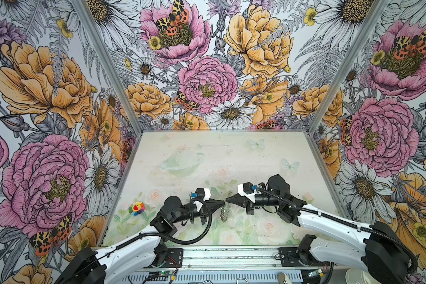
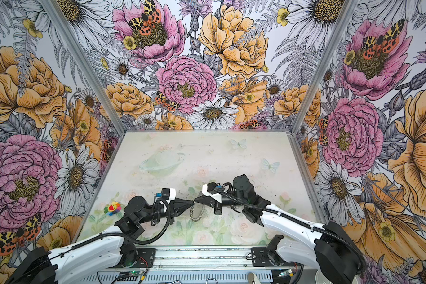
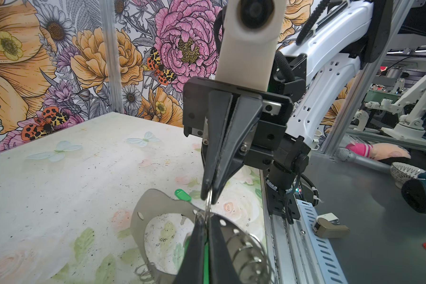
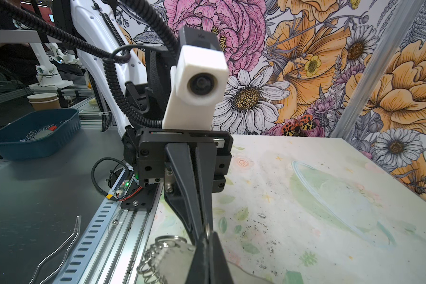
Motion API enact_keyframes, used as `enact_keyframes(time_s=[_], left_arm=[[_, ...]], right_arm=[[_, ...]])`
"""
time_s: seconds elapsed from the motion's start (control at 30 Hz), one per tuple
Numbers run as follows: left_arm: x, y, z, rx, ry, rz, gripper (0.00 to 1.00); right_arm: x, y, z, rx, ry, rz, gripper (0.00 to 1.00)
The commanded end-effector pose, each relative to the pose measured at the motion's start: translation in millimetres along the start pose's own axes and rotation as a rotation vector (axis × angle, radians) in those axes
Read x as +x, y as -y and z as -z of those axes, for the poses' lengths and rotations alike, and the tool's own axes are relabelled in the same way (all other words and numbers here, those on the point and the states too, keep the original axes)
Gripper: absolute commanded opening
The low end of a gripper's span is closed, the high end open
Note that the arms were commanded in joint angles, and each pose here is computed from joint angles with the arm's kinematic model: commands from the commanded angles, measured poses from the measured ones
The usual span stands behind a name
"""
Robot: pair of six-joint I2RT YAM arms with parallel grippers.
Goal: Attach keys to a key ring
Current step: Insert the key into the keyring.
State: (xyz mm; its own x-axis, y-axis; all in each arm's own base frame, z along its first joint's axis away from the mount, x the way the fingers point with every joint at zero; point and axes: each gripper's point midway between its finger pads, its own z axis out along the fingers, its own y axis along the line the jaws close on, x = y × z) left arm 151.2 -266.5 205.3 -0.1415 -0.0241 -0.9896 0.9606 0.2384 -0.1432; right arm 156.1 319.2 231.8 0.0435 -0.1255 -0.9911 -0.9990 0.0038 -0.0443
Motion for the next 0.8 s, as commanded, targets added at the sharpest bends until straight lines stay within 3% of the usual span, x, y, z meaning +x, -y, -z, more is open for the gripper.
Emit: enact_keyframes(time_s=[0.0,0.6,0.77], left_arm=[[-11.0,-1.0,-1.8,-0.006,0.026,-0.013,0.10],[-8.9,-6.8,-8.0,-0.030,-0.003,-0.006,0.00],[11.0,-10.0,-13.3,-0.056,-0.126,-0.032,0.00]], right_arm=[[-10.3,2.3,-1.0,0.003,0.035,0.021,0.00],[-2.7,4.7,-3.7,0.010,-0.002,-0.004,0.00],[18.8,1.2,8.5,0.020,-0.154,0.025,0.16]])
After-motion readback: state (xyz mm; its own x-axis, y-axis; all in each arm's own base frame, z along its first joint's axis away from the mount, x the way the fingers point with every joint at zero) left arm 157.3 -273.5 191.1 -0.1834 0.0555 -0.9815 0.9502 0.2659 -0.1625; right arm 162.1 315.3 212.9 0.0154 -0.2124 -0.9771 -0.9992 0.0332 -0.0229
